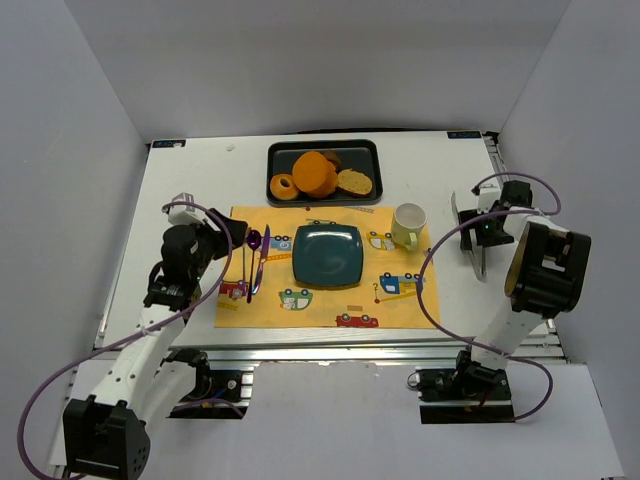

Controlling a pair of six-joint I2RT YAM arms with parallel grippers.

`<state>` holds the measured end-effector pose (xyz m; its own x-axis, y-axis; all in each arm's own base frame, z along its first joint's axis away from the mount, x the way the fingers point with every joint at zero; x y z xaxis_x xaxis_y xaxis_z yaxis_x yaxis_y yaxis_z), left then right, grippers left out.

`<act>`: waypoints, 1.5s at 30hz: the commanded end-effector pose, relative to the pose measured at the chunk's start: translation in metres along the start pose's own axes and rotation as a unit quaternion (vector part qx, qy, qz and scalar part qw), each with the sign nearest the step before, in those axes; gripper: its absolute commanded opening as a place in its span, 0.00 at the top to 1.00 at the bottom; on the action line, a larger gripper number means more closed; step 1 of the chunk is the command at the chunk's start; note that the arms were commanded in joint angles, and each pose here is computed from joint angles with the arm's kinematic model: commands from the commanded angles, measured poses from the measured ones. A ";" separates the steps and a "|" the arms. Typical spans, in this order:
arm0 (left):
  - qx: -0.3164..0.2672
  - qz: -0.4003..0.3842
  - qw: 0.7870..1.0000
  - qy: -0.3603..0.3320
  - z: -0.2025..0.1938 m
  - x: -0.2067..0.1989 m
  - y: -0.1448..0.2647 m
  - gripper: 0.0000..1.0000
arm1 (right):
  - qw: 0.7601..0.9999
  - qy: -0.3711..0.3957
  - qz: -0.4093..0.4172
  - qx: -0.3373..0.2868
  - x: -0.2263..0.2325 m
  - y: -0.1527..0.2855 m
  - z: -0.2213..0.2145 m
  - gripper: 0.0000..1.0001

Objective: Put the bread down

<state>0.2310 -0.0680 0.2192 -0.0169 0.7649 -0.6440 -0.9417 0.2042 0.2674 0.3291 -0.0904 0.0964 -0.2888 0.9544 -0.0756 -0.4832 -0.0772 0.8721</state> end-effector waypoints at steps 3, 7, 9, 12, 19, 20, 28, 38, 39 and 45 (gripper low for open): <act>-0.002 0.018 1.000 0.010 -0.004 0.005 0.008 0.25 | 1.000 -0.012 0.013 -0.019 -0.013 -0.013 0.024 0.31; -0.003 0.017 1.000 0.009 -0.003 0.004 0.010 0.26 | 0.999 -0.023 0.041 -0.001 -0.006 -0.015 0.018 0.54; -0.004 0.016 1.000 0.011 -0.003 0.004 0.010 0.25 | 0.999 -0.019 0.046 0.000 -0.004 -0.014 0.015 0.69; -0.007 0.013 1.000 0.020 -0.004 0.004 0.009 0.26 | 0.999 -0.008 0.047 -0.008 -0.002 -0.008 0.015 0.77; -0.010 0.006 1.000 0.028 -0.001 0.000 0.009 0.26 | 0.983 0.042 0.120 -0.132 0.009 0.046 0.067 0.84; -0.009 0.005 1.000 0.027 0.000 -0.001 0.008 0.26 | 0.977 0.058 0.132 -0.158 0.012 0.058 0.085 0.82; -0.005 0.002 1.000 0.023 0.003 -0.004 0.008 0.26 | 0.945 0.133 0.188 -0.234 0.062 0.110 0.183 0.66; -0.016 0.000 0.999 0.044 -0.004 0.001 0.021 0.26 | 0.925 0.228 0.202 -0.228 0.114 0.121 0.228 0.57; -0.018 -0.001 0.999 0.047 -0.005 0.002 0.023 0.26 | 0.924 0.239 0.197 -0.223 0.118 0.121 0.227 0.57; -0.017 0.001 0.999 0.049 -0.007 0.003 0.025 0.26 | 0.918 0.303 0.170 -0.191 0.126 0.114 0.221 0.57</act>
<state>0.2068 -0.0654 0.2213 -0.0366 0.7048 -0.7085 -0.9532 0.1882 0.2365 0.4241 0.0858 0.2801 -0.8158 0.5707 -0.0931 -0.4836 -0.5850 0.6511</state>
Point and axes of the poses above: each gripper's point midway between its finger pads, its own y axis back along the fingers, its own x axis along the line the jaws close on, z = x × y, the point moved 9 cm from there along y, back along the fingers, and after that the axes turned 5 degrees about y, right-handed, at the moved point
